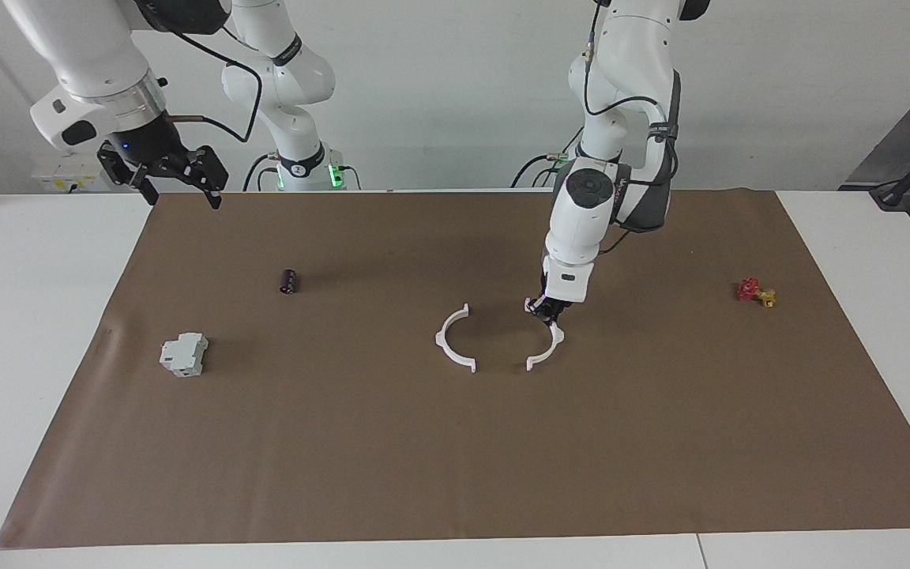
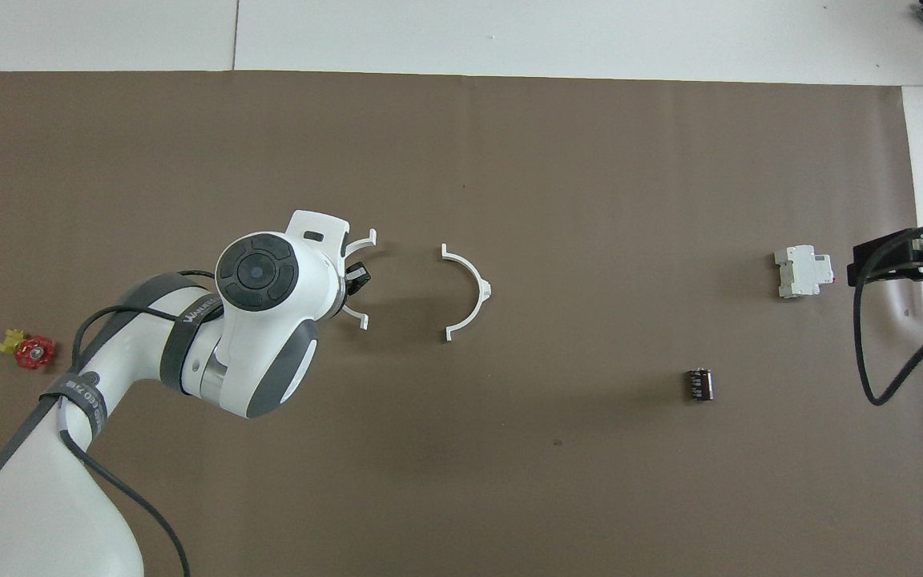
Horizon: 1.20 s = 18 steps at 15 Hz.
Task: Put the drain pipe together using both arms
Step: 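Carry the half-ring with the left gripper toward the placed half-ring, then press the held half-ring onto the placed half-ring with the left gripper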
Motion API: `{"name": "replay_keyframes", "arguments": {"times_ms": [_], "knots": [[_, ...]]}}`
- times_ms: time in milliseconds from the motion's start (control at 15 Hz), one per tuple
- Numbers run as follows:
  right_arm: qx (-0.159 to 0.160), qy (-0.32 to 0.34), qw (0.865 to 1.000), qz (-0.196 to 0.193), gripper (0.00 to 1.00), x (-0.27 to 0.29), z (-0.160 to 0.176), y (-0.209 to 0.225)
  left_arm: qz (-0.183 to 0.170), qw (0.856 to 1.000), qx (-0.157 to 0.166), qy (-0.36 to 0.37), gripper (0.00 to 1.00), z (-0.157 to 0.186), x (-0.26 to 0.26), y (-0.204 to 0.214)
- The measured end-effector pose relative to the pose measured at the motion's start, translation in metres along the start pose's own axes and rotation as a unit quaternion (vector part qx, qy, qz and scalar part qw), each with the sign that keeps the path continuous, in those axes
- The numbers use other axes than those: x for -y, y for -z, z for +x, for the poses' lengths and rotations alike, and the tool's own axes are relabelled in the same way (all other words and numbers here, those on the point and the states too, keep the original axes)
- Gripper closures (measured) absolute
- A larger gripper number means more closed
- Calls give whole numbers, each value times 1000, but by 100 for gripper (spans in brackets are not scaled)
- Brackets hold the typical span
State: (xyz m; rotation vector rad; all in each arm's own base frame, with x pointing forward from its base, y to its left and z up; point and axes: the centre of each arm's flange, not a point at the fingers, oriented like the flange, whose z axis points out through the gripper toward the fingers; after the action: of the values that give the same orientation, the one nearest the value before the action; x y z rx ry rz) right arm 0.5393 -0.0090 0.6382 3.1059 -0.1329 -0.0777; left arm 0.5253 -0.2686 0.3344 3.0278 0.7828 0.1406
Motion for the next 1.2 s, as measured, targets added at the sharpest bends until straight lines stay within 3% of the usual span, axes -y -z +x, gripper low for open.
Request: {"name": "replay_keyframes", "arguments": {"times_ms": [333, 867, 1200], "knots": [[0, 0, 1000, 0, 0, 0, 0, 0, 1, 999, -8, 32, 93, -21, -14, -2], [0, 0, 1000, 0, 0, 0, 0, 0, 1, 1000, -5, 26, 93, -58, -34, -26], [0, 0, 1000, 0, 0, 0, 0, 0, -19, 999, -13, 47, 93, -61, -52, -14]]}}
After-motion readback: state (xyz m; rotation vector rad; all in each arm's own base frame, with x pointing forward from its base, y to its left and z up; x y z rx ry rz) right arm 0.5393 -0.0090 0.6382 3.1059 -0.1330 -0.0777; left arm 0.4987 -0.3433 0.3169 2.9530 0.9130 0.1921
